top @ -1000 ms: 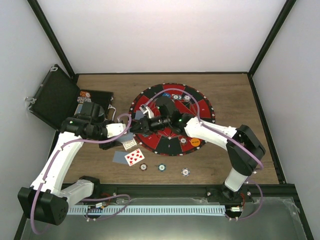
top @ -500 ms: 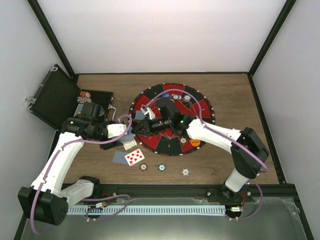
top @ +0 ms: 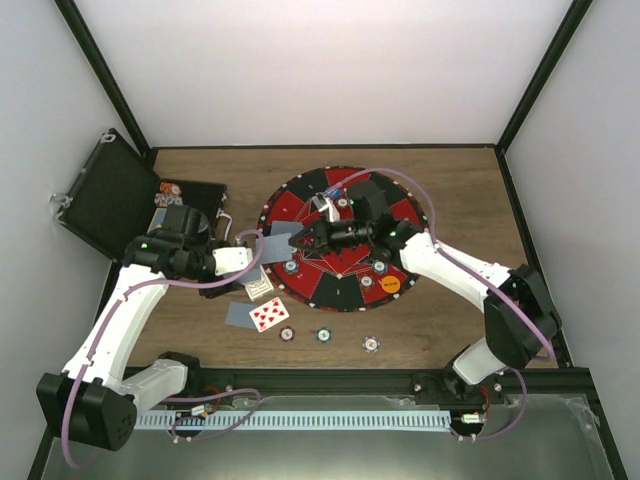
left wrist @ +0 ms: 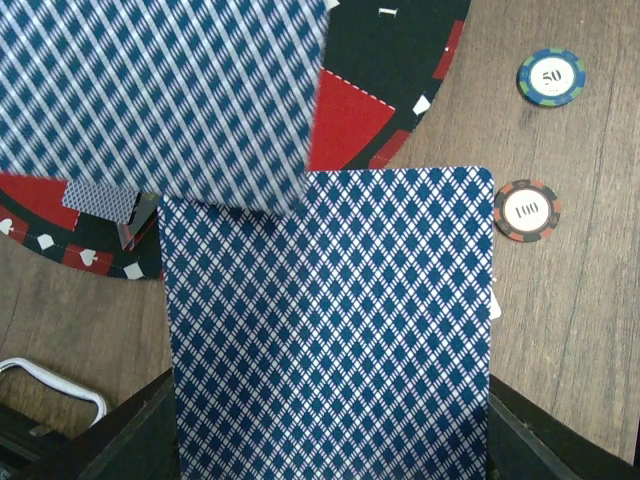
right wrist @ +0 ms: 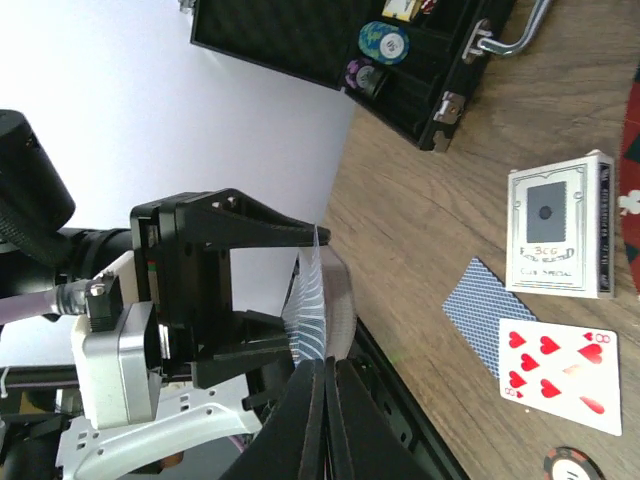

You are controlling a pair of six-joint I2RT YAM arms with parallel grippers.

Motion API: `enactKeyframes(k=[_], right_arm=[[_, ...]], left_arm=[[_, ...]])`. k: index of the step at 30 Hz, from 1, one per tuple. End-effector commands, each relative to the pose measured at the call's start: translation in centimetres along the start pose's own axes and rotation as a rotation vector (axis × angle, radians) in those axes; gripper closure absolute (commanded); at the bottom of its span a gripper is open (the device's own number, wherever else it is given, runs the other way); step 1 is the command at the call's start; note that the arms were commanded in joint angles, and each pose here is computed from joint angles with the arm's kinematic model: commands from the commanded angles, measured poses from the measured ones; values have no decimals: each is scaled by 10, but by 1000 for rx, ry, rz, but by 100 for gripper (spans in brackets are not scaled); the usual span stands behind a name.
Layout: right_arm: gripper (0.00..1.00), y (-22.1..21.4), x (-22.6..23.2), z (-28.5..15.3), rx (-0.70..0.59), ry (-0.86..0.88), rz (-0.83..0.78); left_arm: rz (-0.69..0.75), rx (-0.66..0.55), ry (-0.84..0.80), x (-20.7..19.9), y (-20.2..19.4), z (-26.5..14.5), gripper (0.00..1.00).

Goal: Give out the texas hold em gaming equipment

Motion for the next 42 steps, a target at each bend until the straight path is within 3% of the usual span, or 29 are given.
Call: enactKeyframes(k=[1,5,12,20,26,42], right_arm=[[99,7,7,-11,-6,-24,-30],[99,23,-9,-39,-61,-90,-28],[99,71,-89,-83,-171,-280,41],[99,145,-182,-86,-201,-487,80],[99,157,-251,-68,-149,-601,138],[98,172,-289,-81,-143,-761,114]], left_arm=[[7,0,4,-1,-2,0,96],[6,-3,-1,0,-1,0,96],[-3,-9,-7,-4,-2,-2,96],[-35,-23,-45,-4,0,2,96],[-37,-19,-43,-3,0,2,96],[-41,-15,-47,-1,2,1,96]])
Point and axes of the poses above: each gripper's point midway between its finger pads, its own z axis out along the fingers, its own x axis along the line the jaws close on, y = z × x, the point moved 9 cm from there along -z, back along the fingers, and after that the axes turned 15 degrees about -z, right-handed, at the moved point
